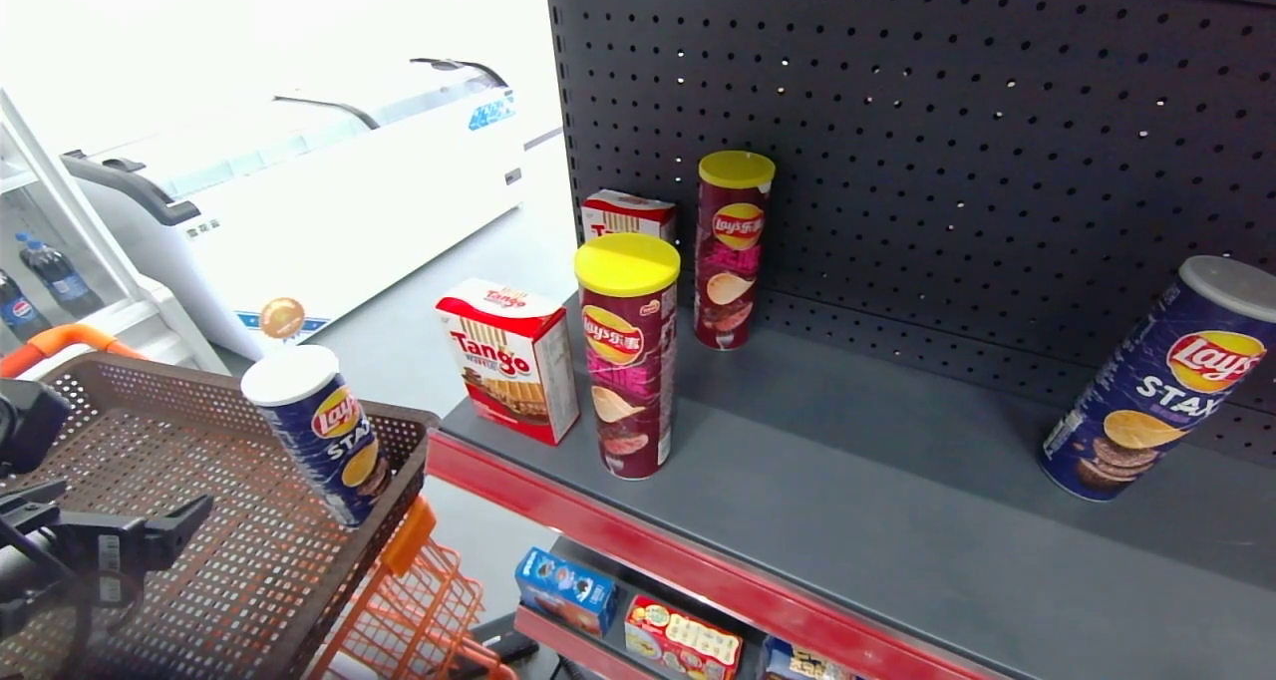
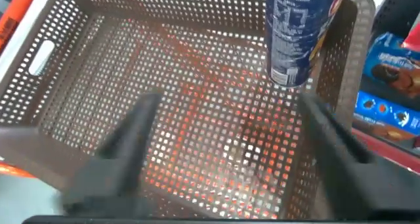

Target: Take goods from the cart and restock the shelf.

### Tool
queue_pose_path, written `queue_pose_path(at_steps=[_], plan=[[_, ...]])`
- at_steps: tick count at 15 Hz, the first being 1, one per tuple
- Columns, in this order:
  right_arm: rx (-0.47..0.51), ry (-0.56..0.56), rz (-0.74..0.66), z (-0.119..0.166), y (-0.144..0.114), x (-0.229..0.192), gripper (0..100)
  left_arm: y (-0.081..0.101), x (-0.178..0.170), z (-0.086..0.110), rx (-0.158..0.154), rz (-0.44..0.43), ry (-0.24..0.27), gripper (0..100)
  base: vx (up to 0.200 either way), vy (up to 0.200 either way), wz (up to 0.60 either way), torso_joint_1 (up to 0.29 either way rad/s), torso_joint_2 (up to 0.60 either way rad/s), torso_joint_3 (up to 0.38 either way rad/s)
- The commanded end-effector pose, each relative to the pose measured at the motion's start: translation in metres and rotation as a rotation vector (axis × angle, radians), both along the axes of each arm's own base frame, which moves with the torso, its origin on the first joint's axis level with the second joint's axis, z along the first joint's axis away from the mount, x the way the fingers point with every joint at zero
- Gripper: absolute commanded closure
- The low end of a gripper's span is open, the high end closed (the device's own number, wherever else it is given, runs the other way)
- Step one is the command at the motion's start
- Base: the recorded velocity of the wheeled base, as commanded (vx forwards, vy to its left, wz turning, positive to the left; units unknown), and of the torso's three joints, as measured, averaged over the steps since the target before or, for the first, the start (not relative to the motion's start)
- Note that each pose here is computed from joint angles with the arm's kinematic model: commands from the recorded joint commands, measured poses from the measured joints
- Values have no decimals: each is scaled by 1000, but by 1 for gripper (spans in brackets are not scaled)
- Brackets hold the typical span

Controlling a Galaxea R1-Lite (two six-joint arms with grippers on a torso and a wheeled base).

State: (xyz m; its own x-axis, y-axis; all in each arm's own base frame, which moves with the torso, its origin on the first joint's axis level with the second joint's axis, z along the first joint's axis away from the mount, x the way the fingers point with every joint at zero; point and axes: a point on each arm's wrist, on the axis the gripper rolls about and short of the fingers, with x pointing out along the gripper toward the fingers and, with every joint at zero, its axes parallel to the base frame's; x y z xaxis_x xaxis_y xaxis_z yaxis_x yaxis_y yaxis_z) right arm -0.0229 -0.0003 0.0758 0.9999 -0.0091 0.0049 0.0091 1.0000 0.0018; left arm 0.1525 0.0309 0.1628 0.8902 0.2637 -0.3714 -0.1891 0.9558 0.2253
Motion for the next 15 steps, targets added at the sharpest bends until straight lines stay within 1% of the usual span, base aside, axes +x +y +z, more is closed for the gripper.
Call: queue_pose_path(at_steps=[1,2,3,4,5,6,8,9,11,12,13,15], plan=[[0,0,0,0,0,0,0,-1,7,-5,-19,-31,24,0,0,0,0,0,0,0],[0,0,0,0,0,0,0,-1,9,-5,-25,-40,21,0,0,0,0,0,0,0],[0,0,0,0,0,0,0,-8,19,-5,-100,-88,-24,0,0,0,0,0,0,0],[0,2,0,0,0,0,0,-11,27,-7,-140,-107,-47,0,0,0,0,0,0,0],[0,0,0,0,0,0,0,-12,34,-9,-154,-110,-52,0,0,0,0,0,0,0],[0,0,0,0,0,0,0,-13,39,-11,-157,-112,-49,0,0,0,0,0,0,0],[0,0,0,0,0,0,0,-14,58,-17,-181,-121,-40,0,0,0,0,0,0,0],[0,0,0,0,0,0,0,-14,63,-18,-184,-121,-42,0,0,0,0,0,0,0],[0,0,0,0,0,0,0,-12,82,-24,-184,-120,-64,0,0,0,0,0,0,0],[0,0,0,0,0,0,0,-12,86,-26,-184,-120,-64,0,0,0,0,0,0,0],[0,0,0,0,0,0,0,-11,92,-34,-182,-121,-68,0,0,0,0,0,0,0],[0,0,0,0,0,0,0,-11,97,-42,-180,-123,-83,0,0,0,0,0,0,0]])
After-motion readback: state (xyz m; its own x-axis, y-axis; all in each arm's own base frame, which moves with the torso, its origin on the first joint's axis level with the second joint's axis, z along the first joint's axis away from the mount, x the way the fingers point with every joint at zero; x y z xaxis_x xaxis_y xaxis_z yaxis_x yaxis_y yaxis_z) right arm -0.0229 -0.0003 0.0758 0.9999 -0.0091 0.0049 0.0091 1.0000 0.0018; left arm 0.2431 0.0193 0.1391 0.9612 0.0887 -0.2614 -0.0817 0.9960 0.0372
